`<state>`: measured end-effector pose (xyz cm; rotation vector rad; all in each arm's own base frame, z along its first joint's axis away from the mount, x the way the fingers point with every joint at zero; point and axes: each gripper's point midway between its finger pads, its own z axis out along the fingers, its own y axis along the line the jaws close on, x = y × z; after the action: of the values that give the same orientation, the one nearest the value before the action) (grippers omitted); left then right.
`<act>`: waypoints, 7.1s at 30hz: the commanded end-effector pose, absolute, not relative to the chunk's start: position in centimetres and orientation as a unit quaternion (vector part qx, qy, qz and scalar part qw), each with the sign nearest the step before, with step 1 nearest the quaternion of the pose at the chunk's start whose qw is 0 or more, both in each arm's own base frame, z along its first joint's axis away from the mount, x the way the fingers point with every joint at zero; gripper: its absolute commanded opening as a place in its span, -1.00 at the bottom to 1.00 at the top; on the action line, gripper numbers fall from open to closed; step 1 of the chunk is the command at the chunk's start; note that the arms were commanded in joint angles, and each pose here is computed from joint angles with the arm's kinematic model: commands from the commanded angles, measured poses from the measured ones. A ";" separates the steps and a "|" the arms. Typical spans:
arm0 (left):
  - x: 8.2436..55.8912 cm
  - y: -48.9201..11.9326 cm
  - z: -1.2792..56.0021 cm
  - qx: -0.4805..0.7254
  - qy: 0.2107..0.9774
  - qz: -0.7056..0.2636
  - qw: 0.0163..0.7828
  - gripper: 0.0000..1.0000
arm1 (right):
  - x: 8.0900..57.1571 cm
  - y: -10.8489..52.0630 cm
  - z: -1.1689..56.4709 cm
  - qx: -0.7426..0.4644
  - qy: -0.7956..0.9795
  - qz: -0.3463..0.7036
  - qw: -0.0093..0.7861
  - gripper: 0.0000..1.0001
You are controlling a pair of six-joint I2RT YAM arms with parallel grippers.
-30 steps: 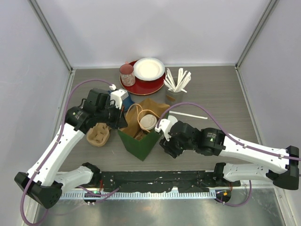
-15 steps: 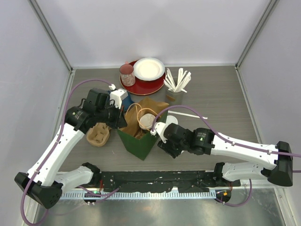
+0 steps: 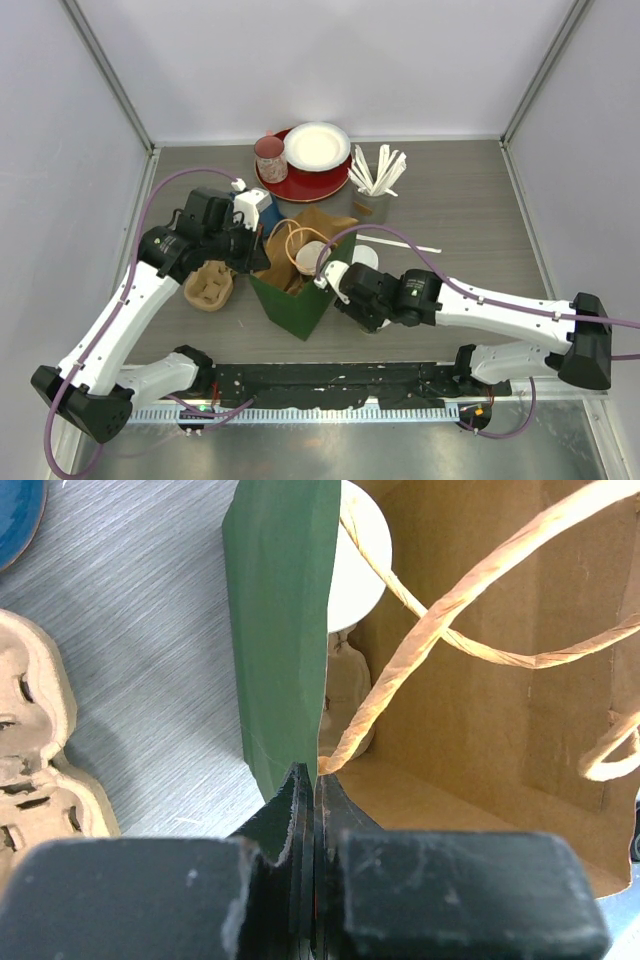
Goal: Pack the takeout coffee
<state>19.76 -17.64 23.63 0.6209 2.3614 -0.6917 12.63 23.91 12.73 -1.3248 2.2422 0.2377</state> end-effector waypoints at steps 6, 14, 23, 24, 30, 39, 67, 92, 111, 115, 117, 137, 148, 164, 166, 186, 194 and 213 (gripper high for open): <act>19.9 -18.0 24.7 0.241 0.880 -0.271 0.308 -1.00 | 12.7 24.3 14.4 -0.487 0.826 0.090 0.268 -0.78; 19.9 -18.2 24.7 0.239 0.879 -0.276 0.306 -1.00 | 12.0 24.4 17.6 -0.446 0.837 0.135 0.287 -0.98; 19.8 -18.3 24.8 0.240 0.877 -0.280 0.307 -1.00 | 12.0 23.7 22.0 -0.385 0.850 0.163 0.321 -0.98; 19.8 -18.2 24.8 0.239 0.878 -0.279 0.307 -1.00 | 11.9 23.6 22.2 -0.372 0.855 0.167 0.319 -0.98; 19.6 -18.3 24.9 0.240 0.876 -0.284 0.308 -1.00 | 12.3 21.2 25.1 -0.304 0.875 0.156 0.343 -0.98; 19.1 -18.9 25.3 0.249 0.868 -0.304 0.304 -1.00 | 15.1 19.5 35.6 -0.236 0.856 0.137 0.439 -0.98; 19.6 -19.6 25.4 0.189 0.880 -0.323 0.292 -1.00 | 15.8 30.3 35.9 -0.487 0.778 0.142 0.371 -0.98; 19.7 -19.1 25.6 0.294 0.855 -0.284 0.318 -1.00 | 16.0 33.7 37.6 -0.524 0.736 0.159 0.399 -0.99; 19.4 -19.2 25.4 0.308 0.855 -0.283 0.308 -1.00 | 18.4 30.6 40.6 -0.472 0.746 0.095 0.460 -0.98; 19.5 -19.3 25.7 0.303 0.855 -0.286 0.309 -1.00 | 18.0 31.2 40.2 -0.481 0.744 0.106 0.452 -0.98; 19.5 -19.4 26.0 0.302 0.853 -0.288 0.314 -1.00 | 17.7 31.5 39.4 -0.488 0.745 0.110 0.440 -0.99; 19.2 -20.4 26.0 0.233 0.869 -0.326 0.290 -1.00 | 12.1 38.3 31.8 -0.585 0.716 0.244 0.292 -0.98; 18.7 -20.7 26.1 0.245 0.864 -0.337 0.283 -1.00 | 13.8 39.7 29.1 -0.625 0.705 0.193 0.274 -0.98; 19.5 -20.4 25.8 0.233 0.870 -0.322 0.293 -1.00 | 10.7 40.3 25.6 -0.672 0.656 0.265 0.218 -0.98; 19.7 -20.3 26.0 0.233 0.869 -0.316 0.300 -1.00 | 9.7 39.6 25.5 -0.676 0.651 0.280 0.202 -0.98; 18.1 -21.5 26.4 0.266 0.845 -0.366 0.285 -1.00 | 8.4 39.7 18.8 -0.688 0.650 0.301 0.120 -0.98; 16.3 -21.5 26.4 0.319 0.818 -0.386 0.284 -1.00 | 8.5 38.9 16.4 -0.661 0.672 0.319 0.103 -0.98; 17.5 -20.9 28.9 0.297 0.823 -0.361 0.324 -1.00 | 9.9 35.4 12.6 -0.603 0.762 0.215 0.101 -0.98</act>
<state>17.87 -19.92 23.04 0.8124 2.3219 -0.8597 8.90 41.25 18.32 -1.8586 1.7715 0.9787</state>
